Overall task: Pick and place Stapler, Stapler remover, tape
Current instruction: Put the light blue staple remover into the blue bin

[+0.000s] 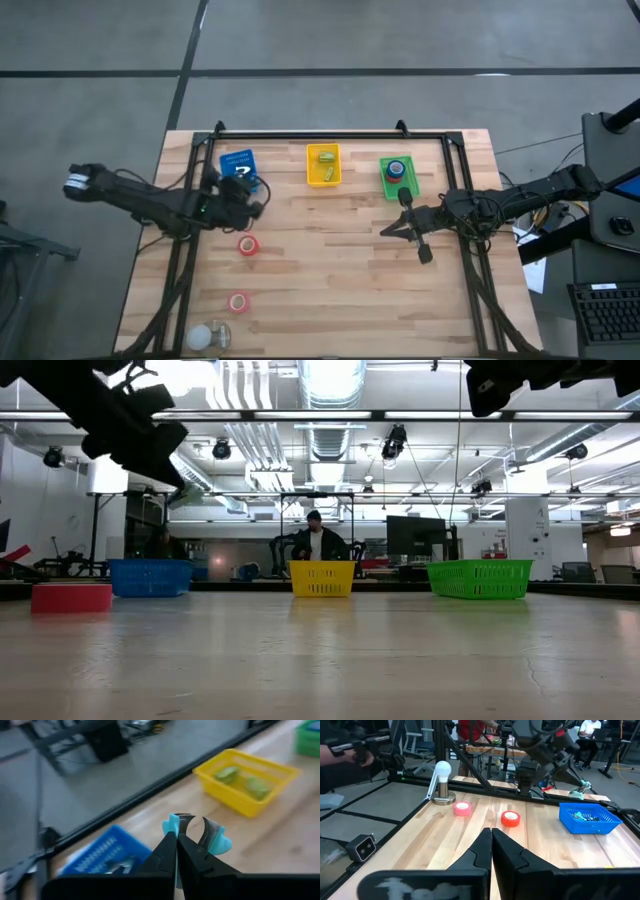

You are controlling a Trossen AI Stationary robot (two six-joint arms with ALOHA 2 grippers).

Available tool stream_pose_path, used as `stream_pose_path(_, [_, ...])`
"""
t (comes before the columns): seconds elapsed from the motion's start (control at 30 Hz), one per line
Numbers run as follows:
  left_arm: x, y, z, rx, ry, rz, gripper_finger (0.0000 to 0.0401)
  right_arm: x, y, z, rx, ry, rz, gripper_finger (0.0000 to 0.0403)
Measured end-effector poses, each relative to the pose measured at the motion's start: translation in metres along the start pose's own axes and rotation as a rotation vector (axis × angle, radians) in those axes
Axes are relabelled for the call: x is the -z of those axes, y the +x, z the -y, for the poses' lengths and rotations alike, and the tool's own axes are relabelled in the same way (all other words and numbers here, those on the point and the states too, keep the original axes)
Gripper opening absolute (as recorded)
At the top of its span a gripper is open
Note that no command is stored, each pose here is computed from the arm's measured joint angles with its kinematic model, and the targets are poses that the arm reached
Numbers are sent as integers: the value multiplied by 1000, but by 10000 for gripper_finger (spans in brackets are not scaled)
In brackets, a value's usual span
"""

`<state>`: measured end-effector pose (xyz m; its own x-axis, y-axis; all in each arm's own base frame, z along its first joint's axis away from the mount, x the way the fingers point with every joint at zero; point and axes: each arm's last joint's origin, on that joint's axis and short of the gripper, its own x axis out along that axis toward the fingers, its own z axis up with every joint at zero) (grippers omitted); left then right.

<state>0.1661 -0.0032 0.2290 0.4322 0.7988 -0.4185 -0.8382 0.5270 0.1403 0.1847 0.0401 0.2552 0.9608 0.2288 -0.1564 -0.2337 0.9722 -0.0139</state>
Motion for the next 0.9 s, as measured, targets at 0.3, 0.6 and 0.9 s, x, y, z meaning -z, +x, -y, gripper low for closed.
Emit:
stream_pose_path(0.3, [25,22,-23,-130,-81,-77,12,0,0,0,0,0,0,8])
stream_pose_path(0.6, [43,41,-39,-224,-103,-176,12,0,0,0,0,0,0,8])
stream_pose_path(0.9, [45,45,-40,-217,-114,-215,14,0,0,0,0,-4,-1,8])
